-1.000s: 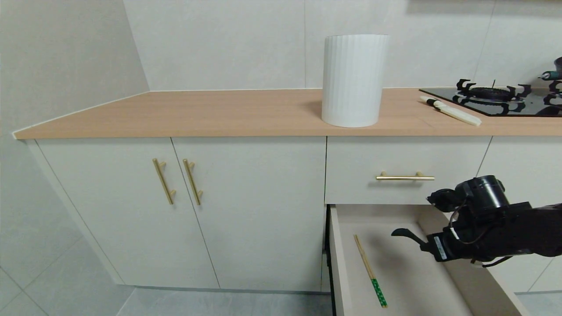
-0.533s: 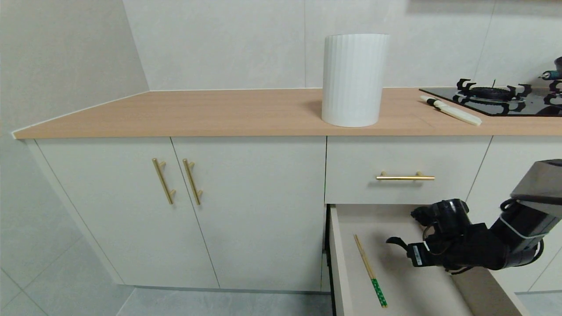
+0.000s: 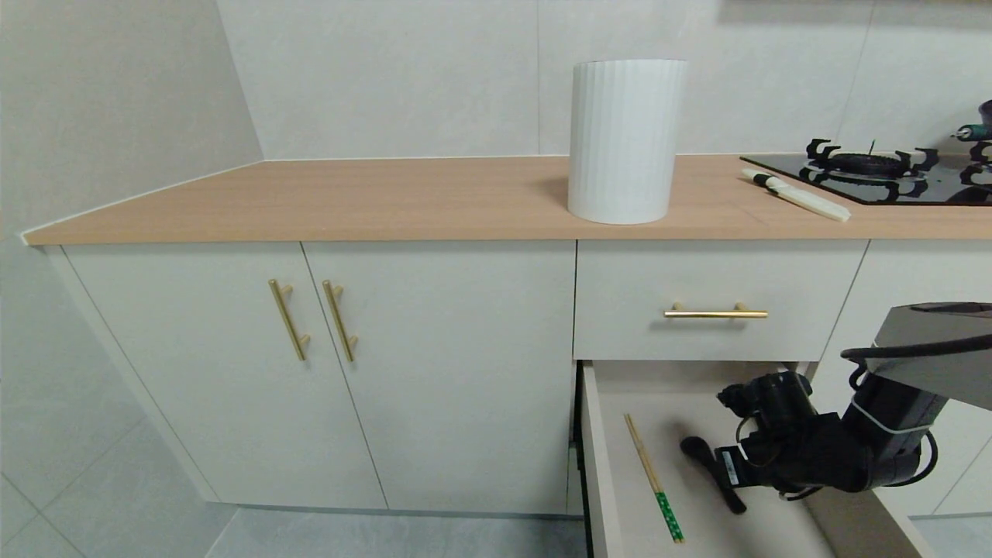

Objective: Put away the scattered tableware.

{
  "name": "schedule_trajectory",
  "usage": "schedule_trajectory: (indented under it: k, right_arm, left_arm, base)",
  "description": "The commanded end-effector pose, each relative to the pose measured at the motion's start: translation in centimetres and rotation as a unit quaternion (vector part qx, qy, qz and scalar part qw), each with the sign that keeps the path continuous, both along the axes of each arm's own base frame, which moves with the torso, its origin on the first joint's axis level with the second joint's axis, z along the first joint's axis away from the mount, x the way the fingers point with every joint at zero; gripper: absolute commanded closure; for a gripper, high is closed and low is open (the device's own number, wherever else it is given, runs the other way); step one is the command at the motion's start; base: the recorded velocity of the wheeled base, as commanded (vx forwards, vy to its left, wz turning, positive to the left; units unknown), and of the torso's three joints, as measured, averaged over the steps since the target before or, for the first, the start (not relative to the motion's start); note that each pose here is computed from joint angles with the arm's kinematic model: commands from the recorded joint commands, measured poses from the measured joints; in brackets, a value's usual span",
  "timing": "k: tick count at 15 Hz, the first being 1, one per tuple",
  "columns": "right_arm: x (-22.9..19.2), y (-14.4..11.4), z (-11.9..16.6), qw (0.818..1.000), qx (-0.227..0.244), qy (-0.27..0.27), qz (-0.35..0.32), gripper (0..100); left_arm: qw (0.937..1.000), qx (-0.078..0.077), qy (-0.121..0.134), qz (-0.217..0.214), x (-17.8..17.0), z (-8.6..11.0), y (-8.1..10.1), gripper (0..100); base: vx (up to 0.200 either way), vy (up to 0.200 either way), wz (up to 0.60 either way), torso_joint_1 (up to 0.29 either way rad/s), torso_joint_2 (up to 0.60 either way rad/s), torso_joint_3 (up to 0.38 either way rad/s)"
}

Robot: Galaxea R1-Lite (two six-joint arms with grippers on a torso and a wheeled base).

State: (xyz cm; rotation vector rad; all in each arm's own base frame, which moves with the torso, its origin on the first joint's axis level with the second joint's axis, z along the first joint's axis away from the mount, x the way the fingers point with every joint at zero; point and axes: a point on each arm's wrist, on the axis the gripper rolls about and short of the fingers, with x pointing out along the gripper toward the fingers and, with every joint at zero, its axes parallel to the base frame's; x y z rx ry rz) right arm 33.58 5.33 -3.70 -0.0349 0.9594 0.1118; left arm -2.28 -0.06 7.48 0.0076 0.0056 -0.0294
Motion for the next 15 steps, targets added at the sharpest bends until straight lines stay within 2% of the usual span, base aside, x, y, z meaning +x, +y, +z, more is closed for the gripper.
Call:
schedule_trajectory:
  k: [1,6,11,15]
  right_arm:
    - [0.0,0.0,-0.1,1.000,0.000,0.001,0.000,0]
    - [-0.1,0.0,0.5,1.000,0.002,-0.005,-0.001,0]
    - [-3.4,-0.4,8.2,0.996,0.027,-0.084,0.003,0]
    - [-7.7,-0.9,11.6,0.993,0.051,-0.107,0.023,0]
  left_arm:
    - [1.0000,0.000,0.000,0.000,0.0,0.0,0.0,0]
    - [1.0000,0.000,0.000,0.000,0.0,0.0,0.0,0]
    - [1.0000,0.000,0.000,0.000,0.0,0.0,0.0,0]
    - [1.0000,0.000,0.000,0.000,0.0,0.0,0.0,0]
  base:
    - [0.000,0.000,0.00,0.000,0.00,0.000]
    - [0.000,0.000,0.00,0.000,0.00,0.000]
    - [0.000,0.000,0.00,0.000,0.00,0.000]
    - [0.000,0.000,0.00,0.000,0.00,0.000]
